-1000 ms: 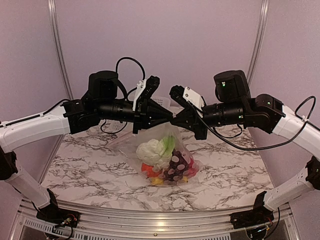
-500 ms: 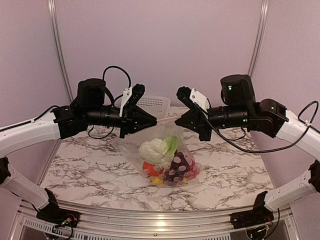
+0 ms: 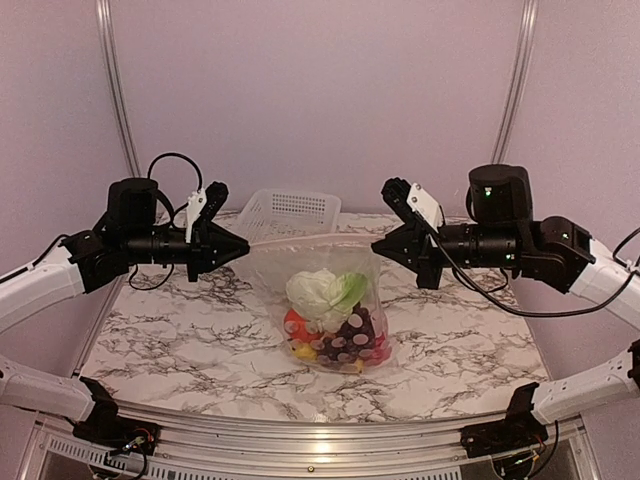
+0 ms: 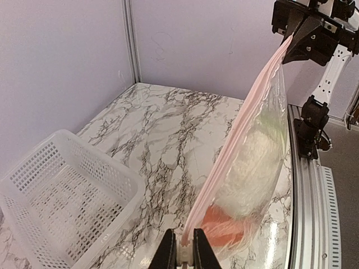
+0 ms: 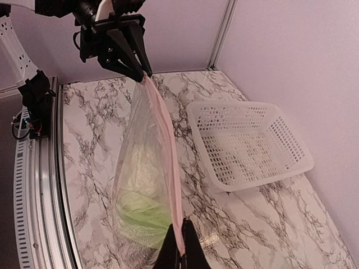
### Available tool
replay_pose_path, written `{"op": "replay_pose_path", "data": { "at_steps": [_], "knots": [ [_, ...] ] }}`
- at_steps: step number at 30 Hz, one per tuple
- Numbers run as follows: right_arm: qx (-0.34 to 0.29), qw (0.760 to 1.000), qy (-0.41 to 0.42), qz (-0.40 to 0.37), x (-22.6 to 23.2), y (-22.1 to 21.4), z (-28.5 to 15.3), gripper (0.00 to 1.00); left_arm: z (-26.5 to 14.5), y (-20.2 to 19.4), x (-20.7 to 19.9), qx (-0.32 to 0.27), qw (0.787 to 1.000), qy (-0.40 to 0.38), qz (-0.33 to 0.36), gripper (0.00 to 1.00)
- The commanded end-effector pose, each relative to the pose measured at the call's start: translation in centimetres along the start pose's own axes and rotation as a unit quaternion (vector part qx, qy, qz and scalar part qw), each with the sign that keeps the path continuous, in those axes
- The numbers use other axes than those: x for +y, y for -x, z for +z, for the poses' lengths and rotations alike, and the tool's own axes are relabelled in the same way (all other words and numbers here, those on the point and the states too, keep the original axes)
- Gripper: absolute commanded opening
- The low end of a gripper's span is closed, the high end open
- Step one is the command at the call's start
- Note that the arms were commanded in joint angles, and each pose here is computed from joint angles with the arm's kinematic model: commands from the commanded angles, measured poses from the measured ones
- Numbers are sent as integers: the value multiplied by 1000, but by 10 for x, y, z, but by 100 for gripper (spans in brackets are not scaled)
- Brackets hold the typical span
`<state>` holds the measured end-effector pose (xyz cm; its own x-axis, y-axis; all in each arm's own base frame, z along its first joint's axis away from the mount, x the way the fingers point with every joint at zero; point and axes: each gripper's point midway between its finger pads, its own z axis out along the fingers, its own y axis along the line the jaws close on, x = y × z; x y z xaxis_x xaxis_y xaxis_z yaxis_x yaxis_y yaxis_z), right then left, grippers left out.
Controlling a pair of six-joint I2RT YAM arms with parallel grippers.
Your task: Open the zip-top bag and remove the fake food
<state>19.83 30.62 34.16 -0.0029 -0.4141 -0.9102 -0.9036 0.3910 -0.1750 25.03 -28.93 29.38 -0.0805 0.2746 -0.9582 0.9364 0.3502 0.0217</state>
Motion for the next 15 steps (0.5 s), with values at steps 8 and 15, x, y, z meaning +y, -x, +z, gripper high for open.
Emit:
{"op": "replay_pose_path", "data": {
  "at_steps": [8, 15],
  "knots": [
    [-24, 999, -46, 8, -19, 8, -12, 0, -15, -9, 35, 25, 998, 63, -11, 0],
    [-36, 999, -24, -1, -16, 24, 0, 0, -11, 45, 29, -25, 999, 38, 29, 0]
  ]
}}
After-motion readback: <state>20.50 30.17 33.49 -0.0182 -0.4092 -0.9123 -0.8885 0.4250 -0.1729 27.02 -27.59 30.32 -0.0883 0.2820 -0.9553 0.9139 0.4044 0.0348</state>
